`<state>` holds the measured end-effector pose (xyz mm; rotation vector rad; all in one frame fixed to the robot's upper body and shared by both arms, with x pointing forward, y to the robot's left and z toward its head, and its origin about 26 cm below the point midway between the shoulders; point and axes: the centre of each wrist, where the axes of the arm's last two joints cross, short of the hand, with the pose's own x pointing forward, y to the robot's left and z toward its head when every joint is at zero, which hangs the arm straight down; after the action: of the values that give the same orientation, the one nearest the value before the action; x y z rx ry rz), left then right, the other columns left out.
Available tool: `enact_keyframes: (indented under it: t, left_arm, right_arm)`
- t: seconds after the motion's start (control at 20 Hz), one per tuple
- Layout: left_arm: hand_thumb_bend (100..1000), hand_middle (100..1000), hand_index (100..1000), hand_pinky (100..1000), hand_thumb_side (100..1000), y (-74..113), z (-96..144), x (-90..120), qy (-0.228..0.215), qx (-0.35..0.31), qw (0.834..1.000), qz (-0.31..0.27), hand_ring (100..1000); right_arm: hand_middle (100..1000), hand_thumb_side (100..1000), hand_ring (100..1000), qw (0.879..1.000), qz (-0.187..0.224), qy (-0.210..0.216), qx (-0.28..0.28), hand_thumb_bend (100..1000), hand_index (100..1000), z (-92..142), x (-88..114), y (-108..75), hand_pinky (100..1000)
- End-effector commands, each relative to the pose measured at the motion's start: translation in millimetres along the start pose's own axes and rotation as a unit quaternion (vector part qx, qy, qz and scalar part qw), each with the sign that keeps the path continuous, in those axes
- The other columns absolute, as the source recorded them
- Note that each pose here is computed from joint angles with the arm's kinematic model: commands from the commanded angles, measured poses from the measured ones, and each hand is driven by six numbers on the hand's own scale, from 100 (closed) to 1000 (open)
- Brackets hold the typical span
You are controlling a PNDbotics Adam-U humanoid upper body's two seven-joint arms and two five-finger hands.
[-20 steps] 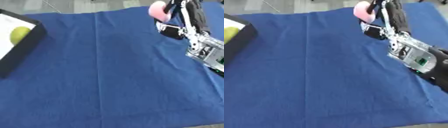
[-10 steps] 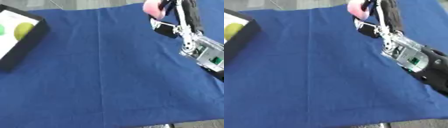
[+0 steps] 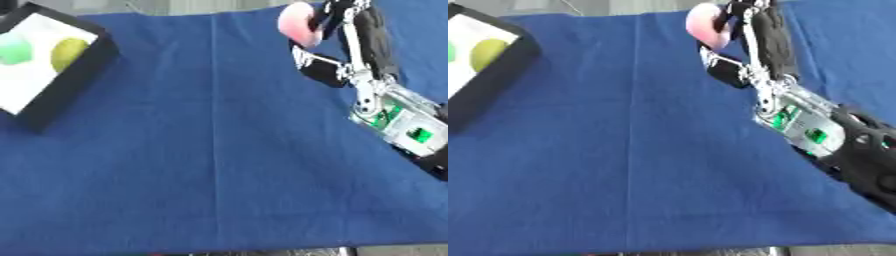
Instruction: Pick up the objects with one hand, pass them to the other hand, and then place them into the box on the other side of the table.
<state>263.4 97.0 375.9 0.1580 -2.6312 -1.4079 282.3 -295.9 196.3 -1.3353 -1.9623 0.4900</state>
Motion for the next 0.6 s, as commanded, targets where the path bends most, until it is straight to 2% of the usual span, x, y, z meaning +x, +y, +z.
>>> enact_keyframes:
  t: [0.05,0.6]
  left_arm:
    - [100,652,737,767,276,1.3,-8.8,11.1,-0.001,-0.024,1.0,-0.012,644]
    - [100,701,771,787,245,-11.6,-32.7,36.2,-0.004,-0.105,0.993,-0.044,688]
  right_arm:
    - [526,100,389,0.994,0.047,0.047,-0.089,307,432,-2.7,6.1,-0.7,1000]
    - [527,100,375,0.995,-0.037,0.063,-0.072,282,418,0.7,23.7,13.7,1000]
